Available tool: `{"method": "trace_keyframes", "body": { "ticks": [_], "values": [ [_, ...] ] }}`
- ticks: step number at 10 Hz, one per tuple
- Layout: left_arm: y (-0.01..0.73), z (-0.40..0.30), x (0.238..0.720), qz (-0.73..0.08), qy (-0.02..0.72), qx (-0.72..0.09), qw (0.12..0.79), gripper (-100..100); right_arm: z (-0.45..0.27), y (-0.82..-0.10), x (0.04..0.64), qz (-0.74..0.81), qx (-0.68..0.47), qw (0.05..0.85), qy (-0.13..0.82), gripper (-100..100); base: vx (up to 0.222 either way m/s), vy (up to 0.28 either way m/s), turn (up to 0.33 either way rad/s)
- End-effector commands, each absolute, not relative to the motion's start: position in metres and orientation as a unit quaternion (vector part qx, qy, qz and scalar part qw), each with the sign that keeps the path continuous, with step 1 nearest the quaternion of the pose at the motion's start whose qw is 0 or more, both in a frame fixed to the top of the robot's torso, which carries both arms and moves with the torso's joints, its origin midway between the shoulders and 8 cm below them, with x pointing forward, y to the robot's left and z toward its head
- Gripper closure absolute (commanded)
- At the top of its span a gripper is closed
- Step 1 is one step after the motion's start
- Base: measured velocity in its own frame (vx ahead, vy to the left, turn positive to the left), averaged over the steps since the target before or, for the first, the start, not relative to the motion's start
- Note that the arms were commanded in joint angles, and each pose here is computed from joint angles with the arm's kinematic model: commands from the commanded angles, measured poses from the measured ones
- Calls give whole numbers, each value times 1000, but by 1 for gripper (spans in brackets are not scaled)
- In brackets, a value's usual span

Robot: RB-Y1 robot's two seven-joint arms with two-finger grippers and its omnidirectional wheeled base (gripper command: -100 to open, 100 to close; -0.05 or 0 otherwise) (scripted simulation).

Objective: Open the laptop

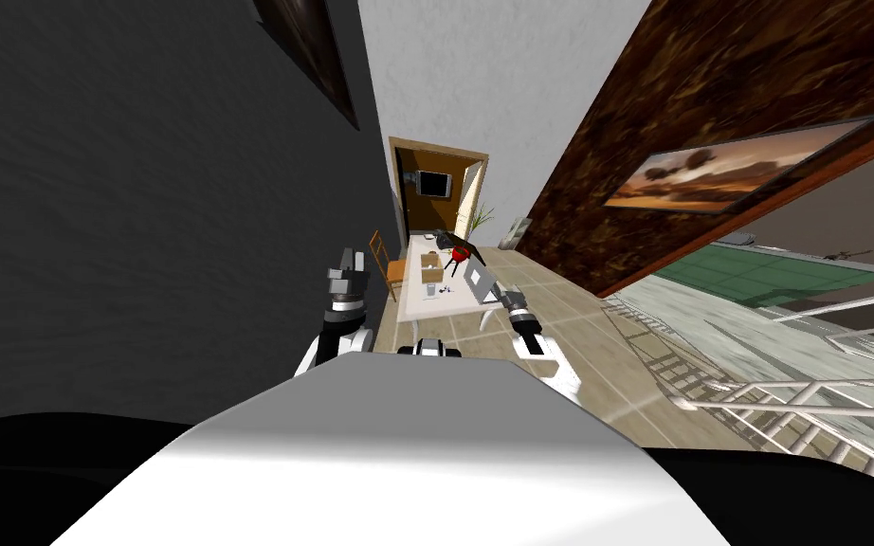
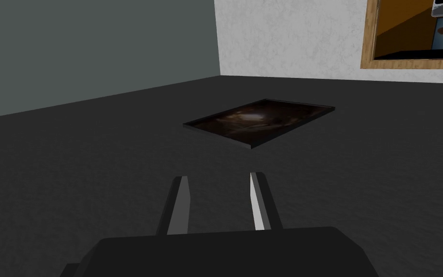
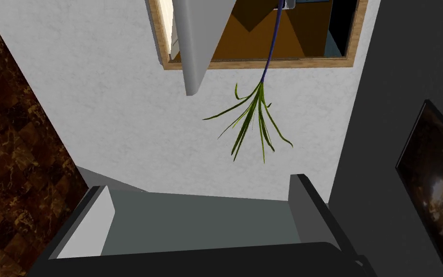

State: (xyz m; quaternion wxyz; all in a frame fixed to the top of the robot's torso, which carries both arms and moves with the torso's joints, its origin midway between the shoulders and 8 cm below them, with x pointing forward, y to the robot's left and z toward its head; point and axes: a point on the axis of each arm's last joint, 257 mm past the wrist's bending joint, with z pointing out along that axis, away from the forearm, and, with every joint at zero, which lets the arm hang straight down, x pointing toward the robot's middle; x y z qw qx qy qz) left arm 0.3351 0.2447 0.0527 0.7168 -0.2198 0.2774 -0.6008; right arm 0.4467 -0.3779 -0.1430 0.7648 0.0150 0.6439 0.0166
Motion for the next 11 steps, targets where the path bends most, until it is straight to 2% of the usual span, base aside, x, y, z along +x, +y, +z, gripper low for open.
{"method": "trace_keyframes", "body": {
  "ticks": [1, 11],
  "values": [
    [245, 53, 335, -601, 277, -220, 717, 0, -158, -407, 453, -57, -29, 743, 666, -100, 17, 103, 88],
    [245, 53, 335, -601, 277, -220, 717, 0, -184, -521, 462, -297, -169, 632, 696, -100, 19, 103, 60]
  ]
}}
